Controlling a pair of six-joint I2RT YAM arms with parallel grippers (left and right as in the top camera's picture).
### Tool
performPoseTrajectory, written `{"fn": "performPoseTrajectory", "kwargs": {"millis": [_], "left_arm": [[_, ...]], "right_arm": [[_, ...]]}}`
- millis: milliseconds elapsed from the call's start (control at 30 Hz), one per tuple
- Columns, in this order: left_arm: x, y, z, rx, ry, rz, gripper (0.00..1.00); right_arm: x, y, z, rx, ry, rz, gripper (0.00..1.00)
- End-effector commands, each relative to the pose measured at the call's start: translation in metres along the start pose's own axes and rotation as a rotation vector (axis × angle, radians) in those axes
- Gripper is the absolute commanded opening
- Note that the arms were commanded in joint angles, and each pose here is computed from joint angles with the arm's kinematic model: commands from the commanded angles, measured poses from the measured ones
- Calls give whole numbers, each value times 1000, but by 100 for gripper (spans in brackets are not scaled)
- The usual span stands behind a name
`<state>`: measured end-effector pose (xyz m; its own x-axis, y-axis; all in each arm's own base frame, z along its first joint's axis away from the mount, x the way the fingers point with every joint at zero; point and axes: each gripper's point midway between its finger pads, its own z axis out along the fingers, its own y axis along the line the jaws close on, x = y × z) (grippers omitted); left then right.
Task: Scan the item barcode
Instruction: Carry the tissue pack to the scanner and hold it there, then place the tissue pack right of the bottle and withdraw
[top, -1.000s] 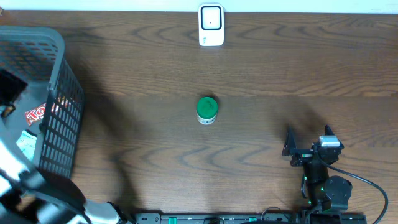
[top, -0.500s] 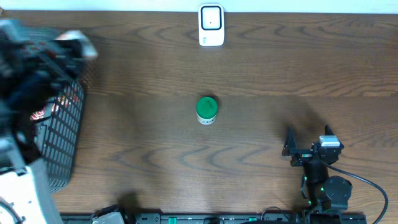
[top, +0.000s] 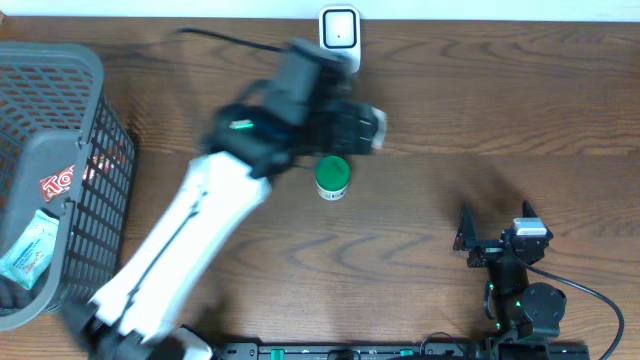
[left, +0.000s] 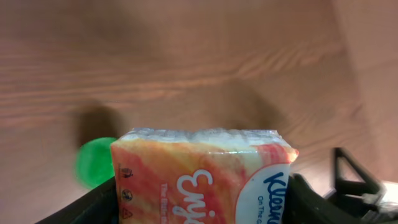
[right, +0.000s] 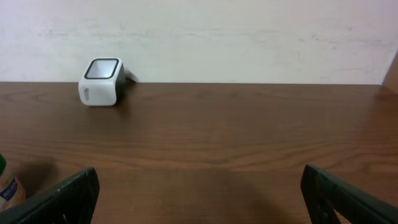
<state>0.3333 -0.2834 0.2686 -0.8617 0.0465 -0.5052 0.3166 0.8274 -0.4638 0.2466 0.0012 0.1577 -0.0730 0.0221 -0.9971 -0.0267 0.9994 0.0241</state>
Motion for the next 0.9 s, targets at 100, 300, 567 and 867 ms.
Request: {"fn": "performPoseTrajectory", "kwargs": {"millis": [100,300,567,867], "left_arm": [[51,-12,105,-72,170,67,73],[110,3,180,-138,340,95,73],[151,35,222,-274,423,118,70],[68,-4,161,-195,230,233,93]], "right_arm": [[1,-1,0,2,4,14,99],[1,-1,0,2,4,15,99],[1,-1,0,2,4,15,99],[1,-1,0,2,4,15,99]]}}
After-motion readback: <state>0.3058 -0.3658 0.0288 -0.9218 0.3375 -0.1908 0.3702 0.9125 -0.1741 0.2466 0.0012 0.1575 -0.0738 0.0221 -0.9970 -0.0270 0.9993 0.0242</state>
